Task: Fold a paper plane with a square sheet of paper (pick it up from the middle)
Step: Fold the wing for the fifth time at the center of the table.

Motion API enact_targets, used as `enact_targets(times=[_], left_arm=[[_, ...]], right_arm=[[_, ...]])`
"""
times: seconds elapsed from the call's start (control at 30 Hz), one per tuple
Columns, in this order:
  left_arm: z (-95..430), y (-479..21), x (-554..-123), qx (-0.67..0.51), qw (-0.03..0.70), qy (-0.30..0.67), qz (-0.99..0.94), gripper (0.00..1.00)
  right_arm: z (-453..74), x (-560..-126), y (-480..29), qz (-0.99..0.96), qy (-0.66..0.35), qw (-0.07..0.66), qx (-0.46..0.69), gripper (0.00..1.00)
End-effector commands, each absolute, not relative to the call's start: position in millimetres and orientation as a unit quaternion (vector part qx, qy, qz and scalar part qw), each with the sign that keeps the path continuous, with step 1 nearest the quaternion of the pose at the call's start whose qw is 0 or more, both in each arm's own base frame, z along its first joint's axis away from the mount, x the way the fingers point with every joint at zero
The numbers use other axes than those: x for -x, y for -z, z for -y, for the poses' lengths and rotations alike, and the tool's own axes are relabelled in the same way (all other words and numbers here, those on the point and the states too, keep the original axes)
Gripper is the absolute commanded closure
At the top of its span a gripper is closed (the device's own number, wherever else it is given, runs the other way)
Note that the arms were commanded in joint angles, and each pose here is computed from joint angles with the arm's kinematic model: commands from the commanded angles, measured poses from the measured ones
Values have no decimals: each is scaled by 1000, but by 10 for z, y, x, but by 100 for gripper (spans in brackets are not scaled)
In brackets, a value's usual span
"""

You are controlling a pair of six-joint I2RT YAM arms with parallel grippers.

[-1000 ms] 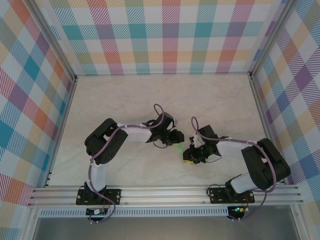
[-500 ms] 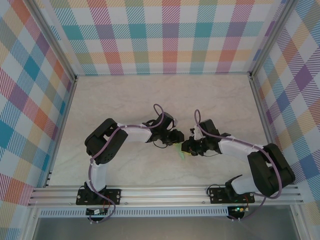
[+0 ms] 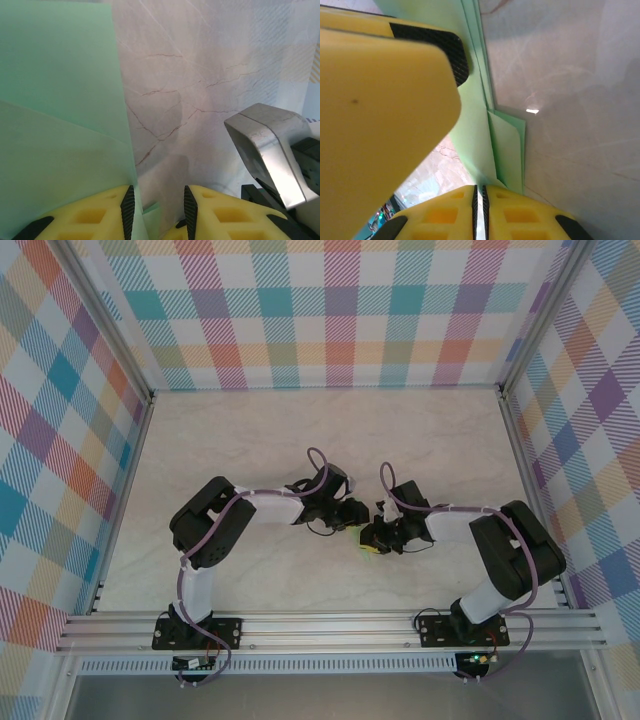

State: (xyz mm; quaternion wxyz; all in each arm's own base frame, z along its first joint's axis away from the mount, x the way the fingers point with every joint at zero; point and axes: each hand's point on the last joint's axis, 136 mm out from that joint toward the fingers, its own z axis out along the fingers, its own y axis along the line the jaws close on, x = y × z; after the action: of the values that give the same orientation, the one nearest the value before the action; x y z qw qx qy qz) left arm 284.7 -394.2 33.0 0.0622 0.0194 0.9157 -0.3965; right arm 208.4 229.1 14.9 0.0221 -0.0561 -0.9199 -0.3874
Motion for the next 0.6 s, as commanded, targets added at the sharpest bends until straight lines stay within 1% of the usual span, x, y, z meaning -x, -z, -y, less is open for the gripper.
enact_targets(times=[0.0,0.1,0.23,0.3,0.43,0.57], left_arm=[[3991,-386,-2895,-24,62,398,-915,64],[4037,-639,-2965,-39,80,413,-906,61],[3974,-963,-3044,-40,114,428,-895,58],[3924,-1041,-3026,-42,127,429,-893,57],[3791,-1053,-2938,-38,143,431,-890,58],[3685,-906,-2864,-28,142,426,-893,64]], right_arm=[[-2089,-1839,150,940,331,54,61,87],[-2050,-1790,209,943,321,61,60,89],[-2038,-1785,230,944,318,61,62,89],[-2047,-1801,226,944,318,60,62,89],[-2046,-1832,221,945,314,58,64,89],[-2050,-1836,213,945,314,58,65,89]])
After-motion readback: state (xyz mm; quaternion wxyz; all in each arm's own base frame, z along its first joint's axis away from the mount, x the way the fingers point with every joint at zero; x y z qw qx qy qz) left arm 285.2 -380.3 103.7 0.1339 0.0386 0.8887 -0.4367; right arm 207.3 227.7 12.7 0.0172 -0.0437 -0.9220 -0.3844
